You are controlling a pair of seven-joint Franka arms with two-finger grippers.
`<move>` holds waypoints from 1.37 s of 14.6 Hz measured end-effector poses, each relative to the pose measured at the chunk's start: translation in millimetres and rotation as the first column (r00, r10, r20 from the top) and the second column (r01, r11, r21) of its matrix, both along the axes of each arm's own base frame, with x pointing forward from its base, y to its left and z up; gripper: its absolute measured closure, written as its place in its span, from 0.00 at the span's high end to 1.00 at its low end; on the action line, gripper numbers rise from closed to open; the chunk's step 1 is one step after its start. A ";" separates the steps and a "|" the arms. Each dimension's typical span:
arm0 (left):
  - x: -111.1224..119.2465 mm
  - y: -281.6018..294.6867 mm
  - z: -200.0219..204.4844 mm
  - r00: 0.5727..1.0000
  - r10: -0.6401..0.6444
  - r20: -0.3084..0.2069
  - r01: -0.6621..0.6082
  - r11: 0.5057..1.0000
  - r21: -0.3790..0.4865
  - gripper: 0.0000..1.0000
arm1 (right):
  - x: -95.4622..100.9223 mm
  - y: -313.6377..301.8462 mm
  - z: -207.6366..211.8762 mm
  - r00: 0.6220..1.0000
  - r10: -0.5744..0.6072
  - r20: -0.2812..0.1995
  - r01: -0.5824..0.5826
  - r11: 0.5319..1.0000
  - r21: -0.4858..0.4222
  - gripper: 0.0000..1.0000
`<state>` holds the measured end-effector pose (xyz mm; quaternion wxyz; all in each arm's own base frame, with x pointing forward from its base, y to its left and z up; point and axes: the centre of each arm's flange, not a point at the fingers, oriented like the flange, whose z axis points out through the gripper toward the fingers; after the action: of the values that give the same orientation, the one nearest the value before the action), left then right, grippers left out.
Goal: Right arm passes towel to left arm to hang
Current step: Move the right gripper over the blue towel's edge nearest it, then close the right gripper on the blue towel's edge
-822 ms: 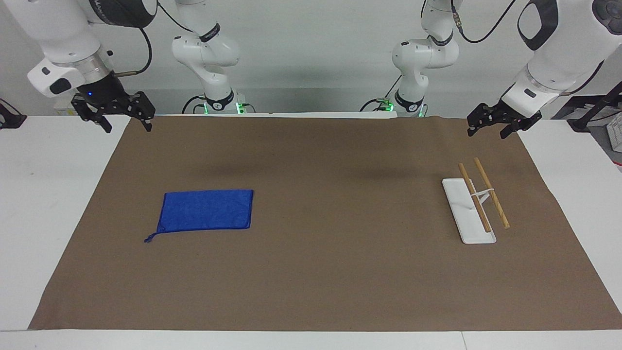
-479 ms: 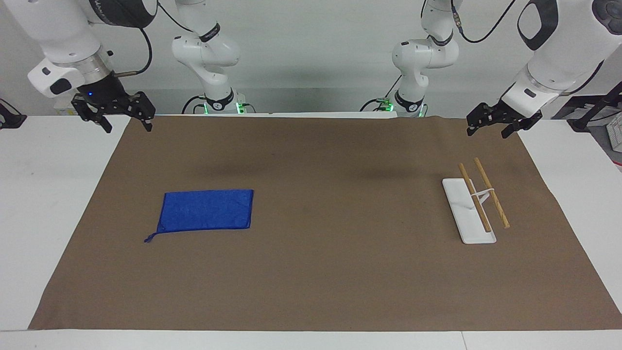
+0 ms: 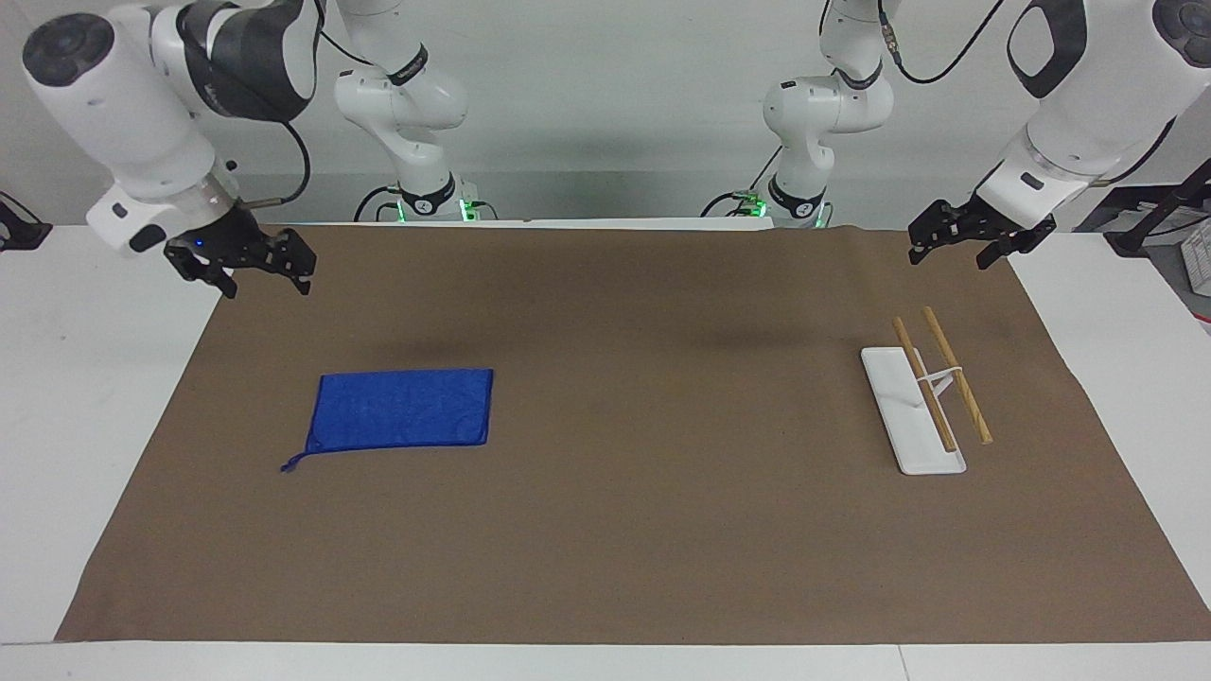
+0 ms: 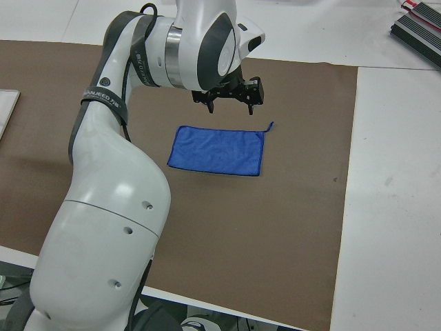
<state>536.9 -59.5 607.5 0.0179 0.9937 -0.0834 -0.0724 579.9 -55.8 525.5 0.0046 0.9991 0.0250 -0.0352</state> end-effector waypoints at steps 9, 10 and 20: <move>0.0 0.1 0.0 1.000 0.000 0.000 0.000 1.000 0.000 1.00 | 11.7 24.4 -186.2 0.989 0.051 0.136 -0.051 0.999 0.000 1.00; 0.0 0.1 0.0 1.000 0.000 0.000 0.000 1.000 0.000 1.00 | 8.6 26.9 -198.9 0.989 0.055 0.134 -0.055 0.998 0.002 1.00; 0.8 0.7 0.4 1.000 0.003 0.006 -0.003 1.000 0.000 1.00 | -9.5 25.0 -242.6 0.992 0.064 0.105 -0.065 0.998 0.006 0.85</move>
<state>537.7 -58.8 607.9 0.0180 0.9940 -0.0822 -0.0694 570.5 -30.7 283.0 0.0021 0.9982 0.0573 0.0177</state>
